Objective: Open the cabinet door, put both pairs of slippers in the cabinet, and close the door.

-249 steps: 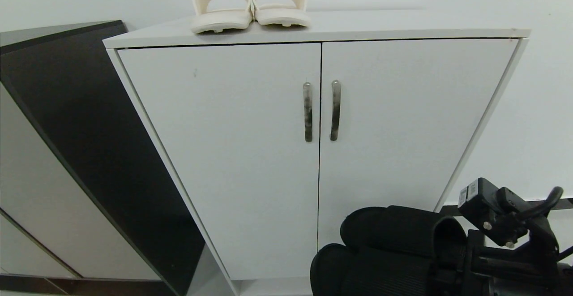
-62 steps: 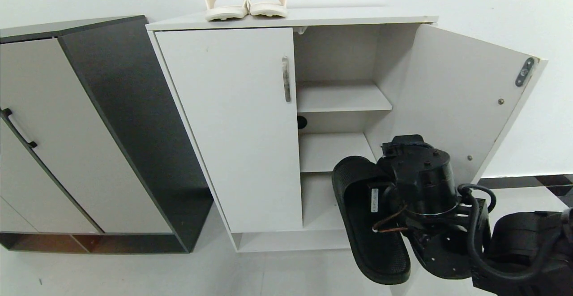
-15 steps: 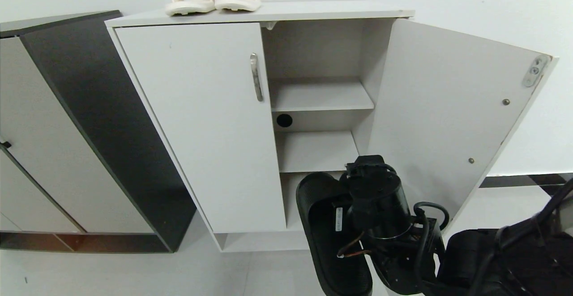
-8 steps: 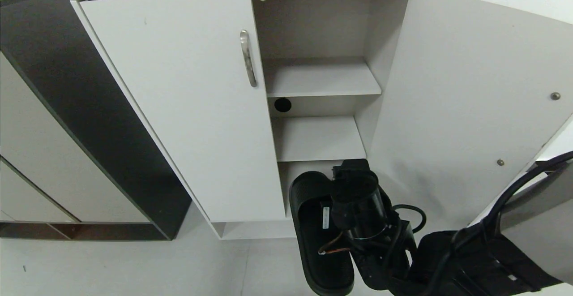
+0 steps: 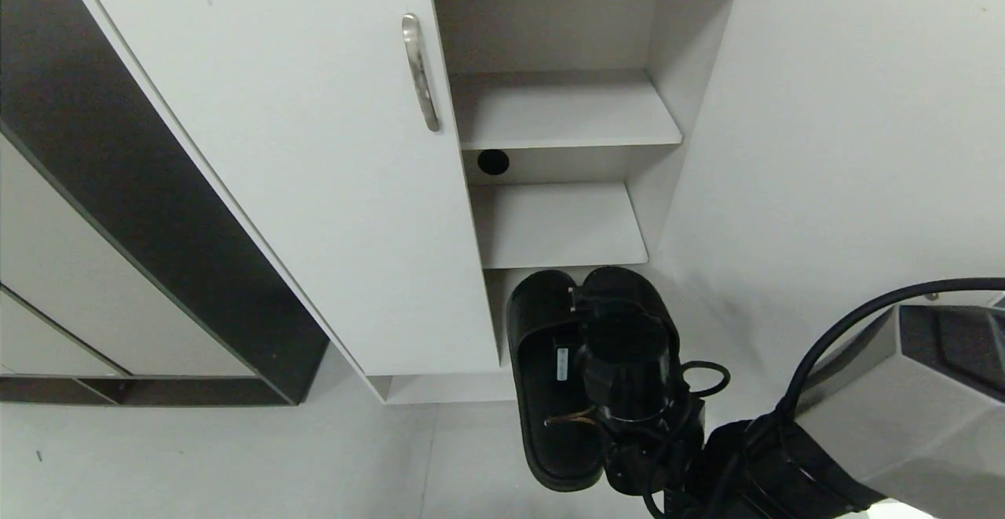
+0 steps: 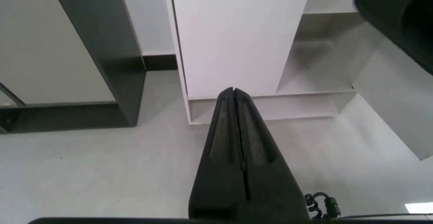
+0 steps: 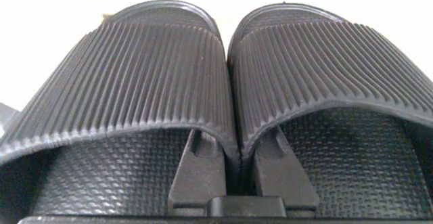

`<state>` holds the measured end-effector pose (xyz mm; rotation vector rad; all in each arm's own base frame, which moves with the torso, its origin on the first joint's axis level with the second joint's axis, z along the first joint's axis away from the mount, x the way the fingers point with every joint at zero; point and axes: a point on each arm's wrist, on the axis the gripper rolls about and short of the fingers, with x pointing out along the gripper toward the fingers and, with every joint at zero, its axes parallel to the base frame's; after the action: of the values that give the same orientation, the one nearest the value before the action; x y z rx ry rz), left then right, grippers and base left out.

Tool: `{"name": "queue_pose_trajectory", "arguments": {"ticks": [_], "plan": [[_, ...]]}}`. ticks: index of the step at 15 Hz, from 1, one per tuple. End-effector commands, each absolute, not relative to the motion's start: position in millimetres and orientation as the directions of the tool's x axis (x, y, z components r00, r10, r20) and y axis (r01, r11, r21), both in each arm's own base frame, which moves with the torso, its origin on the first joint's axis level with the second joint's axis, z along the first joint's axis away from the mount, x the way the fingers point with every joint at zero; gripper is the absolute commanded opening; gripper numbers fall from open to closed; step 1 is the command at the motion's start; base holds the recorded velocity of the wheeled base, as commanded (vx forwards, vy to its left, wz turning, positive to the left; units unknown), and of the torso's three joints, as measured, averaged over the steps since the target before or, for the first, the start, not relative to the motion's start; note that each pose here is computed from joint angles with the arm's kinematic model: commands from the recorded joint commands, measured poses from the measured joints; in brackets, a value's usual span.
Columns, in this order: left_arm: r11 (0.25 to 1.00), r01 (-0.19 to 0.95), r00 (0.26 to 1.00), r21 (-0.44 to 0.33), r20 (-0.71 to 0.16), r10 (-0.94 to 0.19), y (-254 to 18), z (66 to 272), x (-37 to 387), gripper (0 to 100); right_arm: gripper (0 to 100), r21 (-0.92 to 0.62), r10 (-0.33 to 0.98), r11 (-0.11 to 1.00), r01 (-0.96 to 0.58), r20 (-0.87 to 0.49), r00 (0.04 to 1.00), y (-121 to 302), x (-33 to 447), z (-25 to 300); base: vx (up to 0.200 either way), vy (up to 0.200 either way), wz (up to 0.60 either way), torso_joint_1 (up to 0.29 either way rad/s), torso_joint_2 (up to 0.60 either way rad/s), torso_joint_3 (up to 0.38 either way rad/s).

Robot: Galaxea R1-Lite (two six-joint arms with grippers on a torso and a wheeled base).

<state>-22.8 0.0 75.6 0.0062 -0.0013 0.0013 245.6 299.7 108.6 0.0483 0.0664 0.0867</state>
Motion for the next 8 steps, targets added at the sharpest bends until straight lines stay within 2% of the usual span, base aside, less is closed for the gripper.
{"name": "queue_pose_trajectory", "arguments": {"ticks": [1,8], "plan": [[1.0,-0.002,1.0,0.006,0.0,0.002,0.0,75.7,-22.7,0,0,-0.013,0.052,0.999,-0.053,-0.052,0.997,286.4,237.4,95.1,0.0,0.0,0.0,0.0,0.0,0.0],[1.0,-0.002,1.0,0.006,0.0,0.002,0.0,75.7,-22.7,0,0,-0.044,0.007,0.999,-0.01,-0.056,0.998,262.5,231.7,86.1,0.0,0.0,0.0,0.0,0.0,0.0]]}}
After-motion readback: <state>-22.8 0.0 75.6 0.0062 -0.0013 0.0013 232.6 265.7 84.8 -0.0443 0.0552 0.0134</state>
